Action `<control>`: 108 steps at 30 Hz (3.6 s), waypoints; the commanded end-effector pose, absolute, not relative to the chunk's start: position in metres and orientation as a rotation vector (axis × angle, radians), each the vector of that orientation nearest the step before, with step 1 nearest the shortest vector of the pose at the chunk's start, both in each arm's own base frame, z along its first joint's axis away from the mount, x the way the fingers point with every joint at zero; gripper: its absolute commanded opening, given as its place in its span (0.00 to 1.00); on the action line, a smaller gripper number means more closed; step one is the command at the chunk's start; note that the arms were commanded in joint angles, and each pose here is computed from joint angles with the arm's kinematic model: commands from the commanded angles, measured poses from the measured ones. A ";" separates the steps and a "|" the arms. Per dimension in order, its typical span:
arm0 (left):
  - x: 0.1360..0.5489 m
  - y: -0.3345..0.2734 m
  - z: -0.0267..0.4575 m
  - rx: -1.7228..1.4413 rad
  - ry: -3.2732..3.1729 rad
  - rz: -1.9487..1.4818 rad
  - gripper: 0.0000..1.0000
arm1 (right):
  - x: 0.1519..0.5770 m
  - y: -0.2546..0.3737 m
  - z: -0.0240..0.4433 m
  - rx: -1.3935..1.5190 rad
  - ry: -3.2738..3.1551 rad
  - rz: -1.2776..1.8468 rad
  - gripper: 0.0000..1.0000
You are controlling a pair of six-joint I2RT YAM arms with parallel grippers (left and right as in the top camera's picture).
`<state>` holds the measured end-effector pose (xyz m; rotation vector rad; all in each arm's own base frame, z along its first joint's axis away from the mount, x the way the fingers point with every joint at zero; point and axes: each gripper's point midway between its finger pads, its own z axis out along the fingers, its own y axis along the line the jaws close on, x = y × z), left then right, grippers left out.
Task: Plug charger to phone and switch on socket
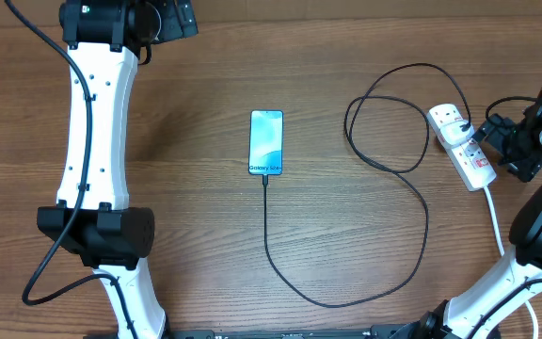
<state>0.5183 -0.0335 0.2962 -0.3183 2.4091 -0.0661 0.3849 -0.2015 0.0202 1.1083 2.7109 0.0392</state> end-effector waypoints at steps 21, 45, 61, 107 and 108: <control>0.519 -0.036 0.291 -0.332 2.417 -0.062 1.00 | 0.385 -0.187 0.018 1.033 2.766 0.135 1.00; 0.519 -0.036 0.291 -0.332 2.417 -0.061 1.00 | 0.379 -0.182 0.011 1.045 2.800 0.151 1.00; 0.519 -0.036 0.291 -0.332 2.417 -0.061 1.00 | 0.377 -0.180 0.049 1.068 2.741 0.112 1.00; 0.519 -0.036 0.291 -0.332 2.417 -0.061 1.00 | 0.234 0.002 0.284 0.491 2.561 0.042 1.00; 0.519 -0.036 0.291 -0.332 2.417 -0.061 1.00 | 0.234 0.002 0.283 0.491 2.566 0.040 1.00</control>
